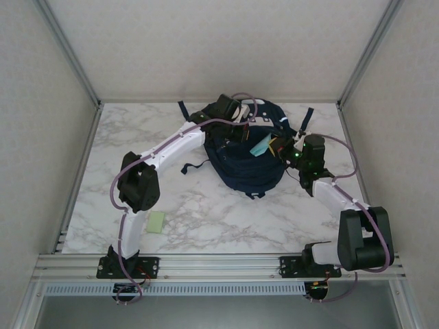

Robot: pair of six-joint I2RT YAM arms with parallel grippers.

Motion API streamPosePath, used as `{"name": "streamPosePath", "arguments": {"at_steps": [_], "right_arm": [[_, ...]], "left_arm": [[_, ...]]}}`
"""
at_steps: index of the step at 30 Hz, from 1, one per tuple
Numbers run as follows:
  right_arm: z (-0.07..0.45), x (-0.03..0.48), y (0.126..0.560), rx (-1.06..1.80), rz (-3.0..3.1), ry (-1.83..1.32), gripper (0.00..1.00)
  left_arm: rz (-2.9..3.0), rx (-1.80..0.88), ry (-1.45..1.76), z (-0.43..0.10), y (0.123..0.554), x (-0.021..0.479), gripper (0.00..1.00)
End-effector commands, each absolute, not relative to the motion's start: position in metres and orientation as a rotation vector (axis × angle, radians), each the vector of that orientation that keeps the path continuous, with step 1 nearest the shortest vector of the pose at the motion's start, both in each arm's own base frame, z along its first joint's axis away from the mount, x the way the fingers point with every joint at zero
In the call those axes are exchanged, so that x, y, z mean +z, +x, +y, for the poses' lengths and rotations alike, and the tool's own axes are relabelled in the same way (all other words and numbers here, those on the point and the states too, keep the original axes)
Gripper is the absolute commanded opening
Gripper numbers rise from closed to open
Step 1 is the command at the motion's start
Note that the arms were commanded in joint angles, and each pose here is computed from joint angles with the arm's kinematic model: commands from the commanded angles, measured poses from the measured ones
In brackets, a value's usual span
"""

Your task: Pack the student bag

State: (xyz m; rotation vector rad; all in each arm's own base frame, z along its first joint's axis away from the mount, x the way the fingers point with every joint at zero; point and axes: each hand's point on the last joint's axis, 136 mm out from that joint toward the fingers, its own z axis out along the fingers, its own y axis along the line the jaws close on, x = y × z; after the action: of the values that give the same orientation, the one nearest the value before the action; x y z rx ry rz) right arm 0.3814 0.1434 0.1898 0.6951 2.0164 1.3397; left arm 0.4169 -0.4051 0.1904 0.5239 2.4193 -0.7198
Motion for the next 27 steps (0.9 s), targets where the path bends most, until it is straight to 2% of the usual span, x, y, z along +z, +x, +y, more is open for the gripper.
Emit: {"name": "streamPosePath", "arguments": {"at_steps": [1, 6, 14, 23, 27], "right_arm": [[0.141, 0.178, 0.386, 1.292, 2.043, 0.741, 0.0], [0.128, 0.138, 0.386, 1.216, 2.092, 0.851, 0.0], [0.13, 0.106, 0.408, 1.224, 2.117, 0.963, 0.01], [0.187, 0.12, 0.449, 1.368, 2.109, 0.865, 0.07], [0.195, 0.125, 0.452, 1.392, 2.101, 0.852, 0.14]], "left_arm": [[2.313, -0.836, 0.471, -0.411, 0.421, 0.237, 0.0], [2.285, -0.848, 0.465, -0.408, 0.418, 0.253, 0.0], [2.271, -0.898, 0.467, -0.409, 0.407, 0.263, 0.0], [2.276, -0.893, 0.462, -0.413, 0.405, 0.26, 0.0], [2.287, -0.874, 0.461, -0.411, 0.406, 0.257, 0.0]]}}
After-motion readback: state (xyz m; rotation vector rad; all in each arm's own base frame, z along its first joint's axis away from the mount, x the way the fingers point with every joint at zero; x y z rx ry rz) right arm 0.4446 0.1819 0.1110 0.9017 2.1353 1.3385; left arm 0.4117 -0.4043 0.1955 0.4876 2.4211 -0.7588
